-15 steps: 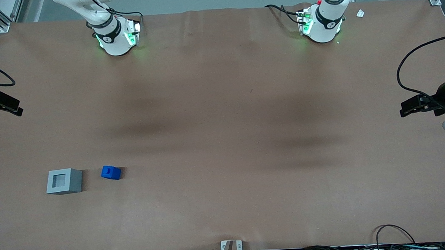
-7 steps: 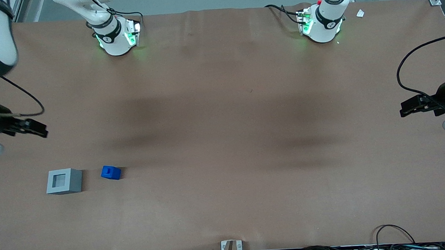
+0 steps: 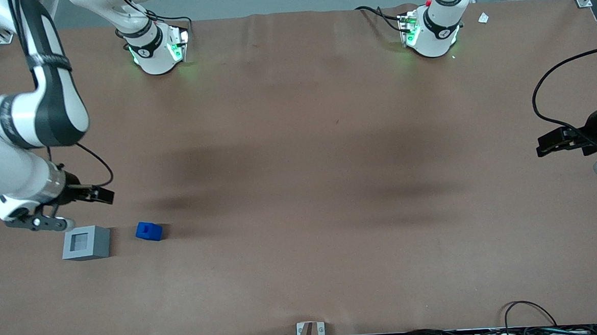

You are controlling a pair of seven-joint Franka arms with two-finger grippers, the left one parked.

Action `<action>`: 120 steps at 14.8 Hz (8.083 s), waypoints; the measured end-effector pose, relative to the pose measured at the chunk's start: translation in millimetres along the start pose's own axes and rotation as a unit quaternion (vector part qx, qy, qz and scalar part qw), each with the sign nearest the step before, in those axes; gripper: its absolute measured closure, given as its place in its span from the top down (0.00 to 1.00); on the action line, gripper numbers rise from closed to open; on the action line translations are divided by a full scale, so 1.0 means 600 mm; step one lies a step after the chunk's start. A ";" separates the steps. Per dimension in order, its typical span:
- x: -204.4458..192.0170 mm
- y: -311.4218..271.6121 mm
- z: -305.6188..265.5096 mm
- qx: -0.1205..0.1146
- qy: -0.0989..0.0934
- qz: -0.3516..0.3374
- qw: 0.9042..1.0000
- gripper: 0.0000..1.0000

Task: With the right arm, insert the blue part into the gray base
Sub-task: 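Move the open right gripper down over the blue block, then close the right gripper on the blue block and lift it, then carry the blue block over the gray base's recess, then lower the blue block into the gray base's recess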

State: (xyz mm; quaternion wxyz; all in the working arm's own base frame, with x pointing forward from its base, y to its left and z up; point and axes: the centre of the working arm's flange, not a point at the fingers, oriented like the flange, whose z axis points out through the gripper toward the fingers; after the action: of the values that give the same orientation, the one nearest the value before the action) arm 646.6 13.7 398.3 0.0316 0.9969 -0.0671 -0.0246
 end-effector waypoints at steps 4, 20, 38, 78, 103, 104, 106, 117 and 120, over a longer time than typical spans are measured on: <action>0.025 -0.012 0.097 0.005 -0.009 0.002 1.000 1.00; 0.068 -0.048 0.268 0.039 0.021 0.013 0.999 1.00; 0.066 -0.079 0.285 0.036 0.025 0.008 0.999 0.98; 0.191 0.243 0.144 0.052 -0.010 -0.057 0.997 0.51; 0.196 0.248 0.180 0.027 -0.015 -0.067 0.997 0.51; 0.196 0.248 0.182 0.027 -0.015 -0.067 0.997 0.51; 0.196 0.248 0.185 0.027 -0.015 -0.067 0.997 0.51; 0.203 0.246 0.189 0.026 0.002 -0.067 0.997 0.51; 0.203 0.249 0.189 0.037 0.003 -0.060 0.998 0.51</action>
State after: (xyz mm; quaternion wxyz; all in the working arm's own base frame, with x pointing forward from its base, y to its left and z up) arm 741.5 -157.2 289.7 -0.0061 0.9997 -0.0082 -0.0205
